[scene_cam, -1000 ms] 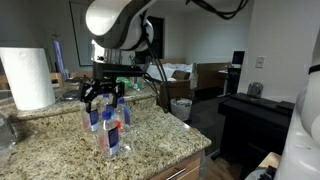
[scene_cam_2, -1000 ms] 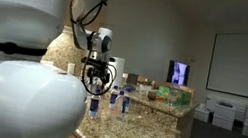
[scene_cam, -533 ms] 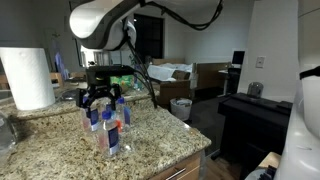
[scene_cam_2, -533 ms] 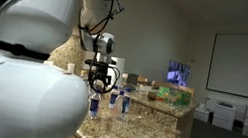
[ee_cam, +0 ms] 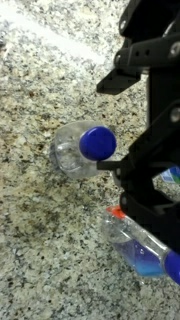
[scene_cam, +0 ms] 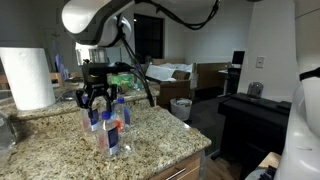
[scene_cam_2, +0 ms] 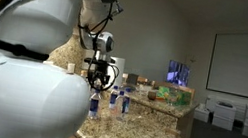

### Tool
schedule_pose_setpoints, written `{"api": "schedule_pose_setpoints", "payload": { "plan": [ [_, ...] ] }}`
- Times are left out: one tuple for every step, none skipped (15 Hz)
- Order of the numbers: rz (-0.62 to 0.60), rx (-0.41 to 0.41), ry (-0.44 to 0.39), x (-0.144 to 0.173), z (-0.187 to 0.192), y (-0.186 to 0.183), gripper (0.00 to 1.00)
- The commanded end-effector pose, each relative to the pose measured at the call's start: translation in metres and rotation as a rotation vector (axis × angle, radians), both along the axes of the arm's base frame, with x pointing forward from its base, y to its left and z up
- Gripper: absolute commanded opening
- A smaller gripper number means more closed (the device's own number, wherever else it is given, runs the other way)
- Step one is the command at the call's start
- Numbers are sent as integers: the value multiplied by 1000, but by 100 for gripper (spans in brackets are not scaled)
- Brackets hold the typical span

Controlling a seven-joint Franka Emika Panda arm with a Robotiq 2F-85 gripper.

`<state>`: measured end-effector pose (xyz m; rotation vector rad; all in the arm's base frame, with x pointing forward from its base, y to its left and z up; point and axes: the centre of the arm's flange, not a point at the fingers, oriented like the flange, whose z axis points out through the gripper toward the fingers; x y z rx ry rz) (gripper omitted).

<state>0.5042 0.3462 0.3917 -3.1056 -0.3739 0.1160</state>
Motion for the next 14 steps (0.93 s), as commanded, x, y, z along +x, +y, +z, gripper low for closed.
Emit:
{"api": "schedule_pose_setpoints", "payload": {
  "plan": [
    [-42,-59,39,-1,-2,8,41],
    [-50,-70,47,-3,-3,10,38],
    [-58,-81,52,-6,-5,11,34],
    [-64,-92,55,-8,-6,13,27],
    [-70,-101,51,-8,-5,14,16],
    [-74,-110,49,-9,-5,16,8],
    [-76,-122,44,-10,-5,16,8],
    [-76,-137,39,-11,-6,17,8],
    [-79,-149,30,-11,-6,18,8],
    [-81,-157,19,-11,-6,18,8],
    [-93,-165,-1,-11,-7,19,8],
    [-107,-171,-20,-10,-8,19,8],
    [-119,-181,-43,-9,-8,19,8],
    [-126,-187,-66,-8,-9,19,8]
  ]
}}
